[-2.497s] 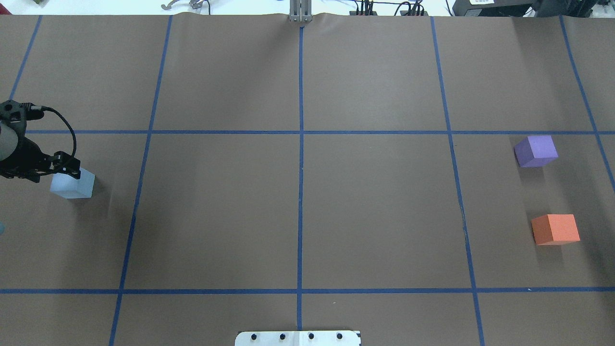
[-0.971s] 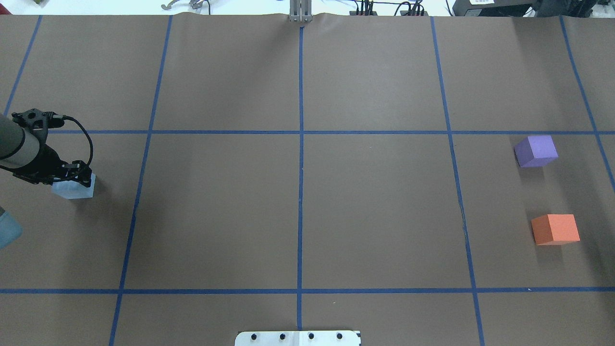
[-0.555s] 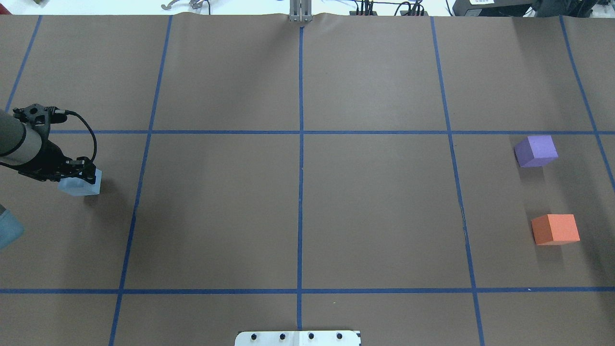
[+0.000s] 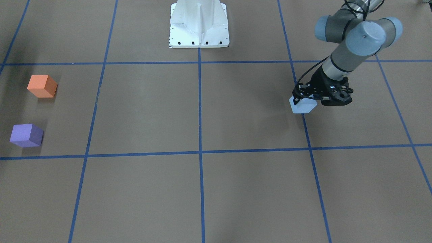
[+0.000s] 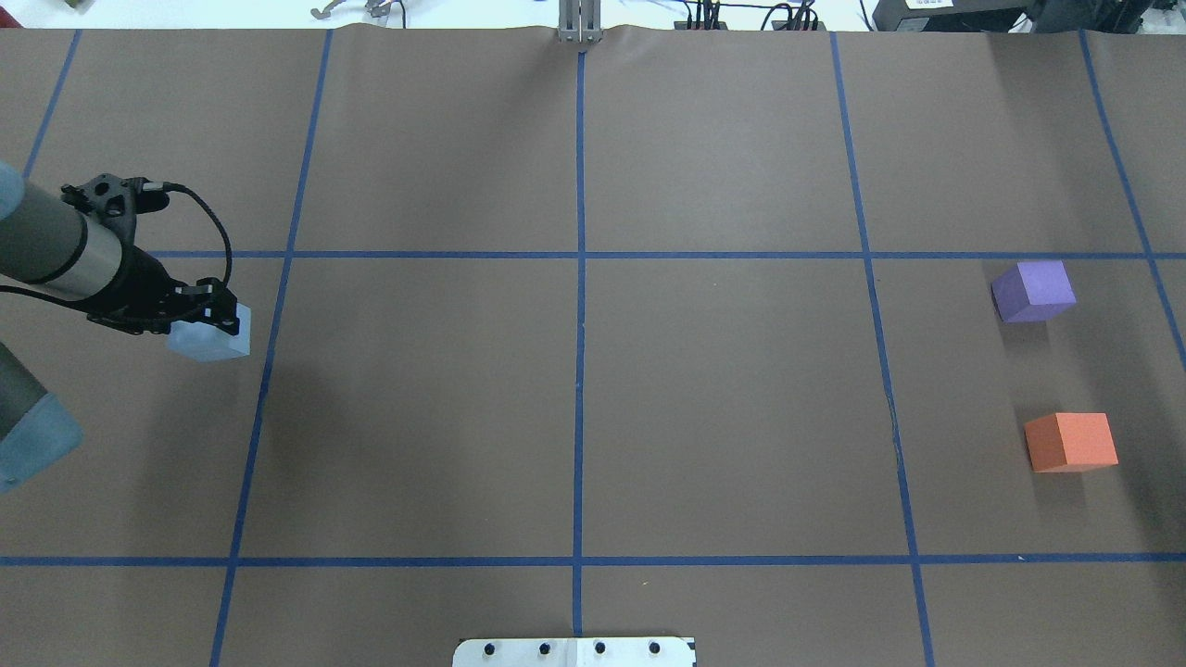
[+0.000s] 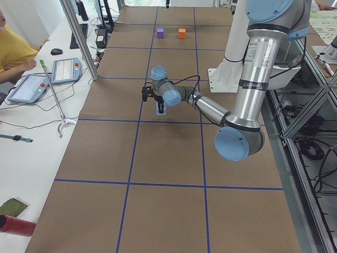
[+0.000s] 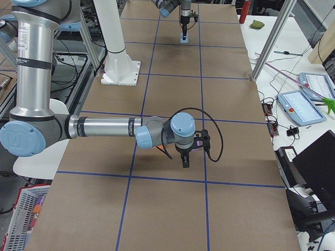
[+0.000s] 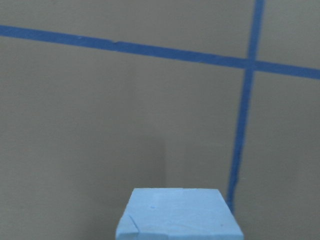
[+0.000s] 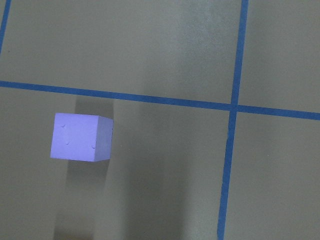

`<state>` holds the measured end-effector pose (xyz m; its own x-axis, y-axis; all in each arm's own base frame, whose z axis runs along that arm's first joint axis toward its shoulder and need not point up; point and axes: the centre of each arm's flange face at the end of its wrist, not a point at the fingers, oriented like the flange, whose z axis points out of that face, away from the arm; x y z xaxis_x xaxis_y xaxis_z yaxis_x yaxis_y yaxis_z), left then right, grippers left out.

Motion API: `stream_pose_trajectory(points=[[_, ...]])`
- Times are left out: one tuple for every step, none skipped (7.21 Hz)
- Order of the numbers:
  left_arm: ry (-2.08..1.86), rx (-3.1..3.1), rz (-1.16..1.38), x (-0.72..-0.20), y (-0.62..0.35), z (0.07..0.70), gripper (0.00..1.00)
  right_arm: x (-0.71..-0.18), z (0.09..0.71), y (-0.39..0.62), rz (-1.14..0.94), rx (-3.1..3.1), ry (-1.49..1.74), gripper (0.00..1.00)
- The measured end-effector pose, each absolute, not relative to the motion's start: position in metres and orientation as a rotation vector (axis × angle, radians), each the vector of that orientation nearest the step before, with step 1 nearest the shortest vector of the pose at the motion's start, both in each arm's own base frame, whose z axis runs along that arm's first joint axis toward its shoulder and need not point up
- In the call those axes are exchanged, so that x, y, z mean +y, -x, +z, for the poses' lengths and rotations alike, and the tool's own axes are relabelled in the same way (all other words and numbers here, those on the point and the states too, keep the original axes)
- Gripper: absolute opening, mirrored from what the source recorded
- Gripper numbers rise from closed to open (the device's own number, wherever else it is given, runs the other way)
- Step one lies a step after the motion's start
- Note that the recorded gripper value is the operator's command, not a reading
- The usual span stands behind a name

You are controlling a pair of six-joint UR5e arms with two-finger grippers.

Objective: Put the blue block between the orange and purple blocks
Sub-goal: 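Carry the light blue cube with the left gripper toward the table center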

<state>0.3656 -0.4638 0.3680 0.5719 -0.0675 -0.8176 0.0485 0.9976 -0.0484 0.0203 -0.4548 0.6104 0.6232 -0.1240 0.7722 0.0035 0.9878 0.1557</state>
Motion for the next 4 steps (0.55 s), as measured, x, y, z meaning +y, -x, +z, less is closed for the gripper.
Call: stream_pose_trajectory(points=[[0.068,0.972,-0.067,-0.459,-0.422,0.308,0.00,-0.455,0.611,-0.018,-0.078,-0.896,-0.141,1.00],[0.098,0.966,-0.076,-0.455,-0.485,0.247,0.00,-0.456,0.611,-0.015,-0.083,-0.894,-0.139,1.00],[0.094,0.948,-0.084,-0.452,-0.549,0.193,0.00,-0.457,0.610,-0.013,-0.088,-0.894,-0.139,1.00],[0.087,0.927,-0.085,-0.450,-0.603,0.150,0.00,-0.458,0.608,-0.012,-0.091,-0.894,-0.141,1.00]])
